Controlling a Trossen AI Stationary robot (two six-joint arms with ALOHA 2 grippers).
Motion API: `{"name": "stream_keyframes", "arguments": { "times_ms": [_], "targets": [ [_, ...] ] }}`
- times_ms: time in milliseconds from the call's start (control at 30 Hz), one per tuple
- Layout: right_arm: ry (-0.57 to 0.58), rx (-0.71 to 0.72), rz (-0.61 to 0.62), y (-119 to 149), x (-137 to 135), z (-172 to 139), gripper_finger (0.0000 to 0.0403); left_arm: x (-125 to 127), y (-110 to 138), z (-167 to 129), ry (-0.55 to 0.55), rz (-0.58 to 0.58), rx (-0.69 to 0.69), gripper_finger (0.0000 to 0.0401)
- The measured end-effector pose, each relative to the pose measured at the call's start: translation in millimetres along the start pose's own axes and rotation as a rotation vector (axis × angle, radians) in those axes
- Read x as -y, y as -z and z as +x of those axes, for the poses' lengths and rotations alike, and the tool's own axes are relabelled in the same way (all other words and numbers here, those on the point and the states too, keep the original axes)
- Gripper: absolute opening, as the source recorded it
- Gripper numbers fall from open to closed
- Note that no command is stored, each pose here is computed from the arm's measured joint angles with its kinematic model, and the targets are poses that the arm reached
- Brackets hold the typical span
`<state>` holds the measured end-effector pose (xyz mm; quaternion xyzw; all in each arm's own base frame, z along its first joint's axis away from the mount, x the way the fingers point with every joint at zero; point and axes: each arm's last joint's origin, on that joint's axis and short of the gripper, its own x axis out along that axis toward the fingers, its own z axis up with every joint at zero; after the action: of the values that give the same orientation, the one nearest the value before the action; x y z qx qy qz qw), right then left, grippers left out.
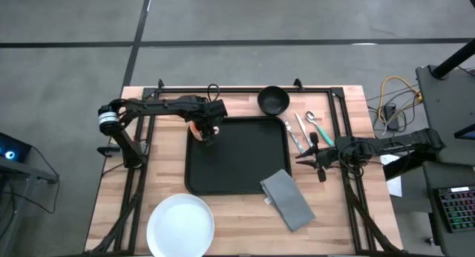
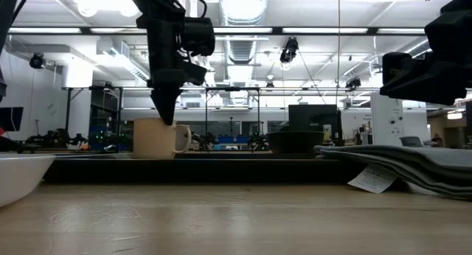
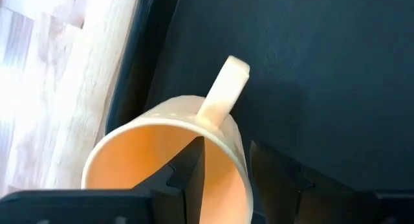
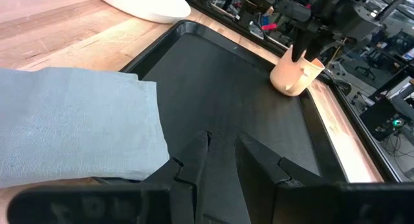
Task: Set up tray
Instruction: Put the yellow mug on the black serving tray
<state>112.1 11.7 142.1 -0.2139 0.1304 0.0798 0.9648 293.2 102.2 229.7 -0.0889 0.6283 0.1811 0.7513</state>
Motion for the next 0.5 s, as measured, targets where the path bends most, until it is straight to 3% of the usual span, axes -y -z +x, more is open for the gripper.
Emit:
{"name": "stream_keyframes", "arguments": {
  "times_ms": [500],
  "targets": [
    [-0.001, -0.001, 0.000, 0.1, -0.1, 0.0, 0.0068, 9.7, -0.1, -4.1, -0.001, 0.129, 0.001, 0.0105]
  ]
}}
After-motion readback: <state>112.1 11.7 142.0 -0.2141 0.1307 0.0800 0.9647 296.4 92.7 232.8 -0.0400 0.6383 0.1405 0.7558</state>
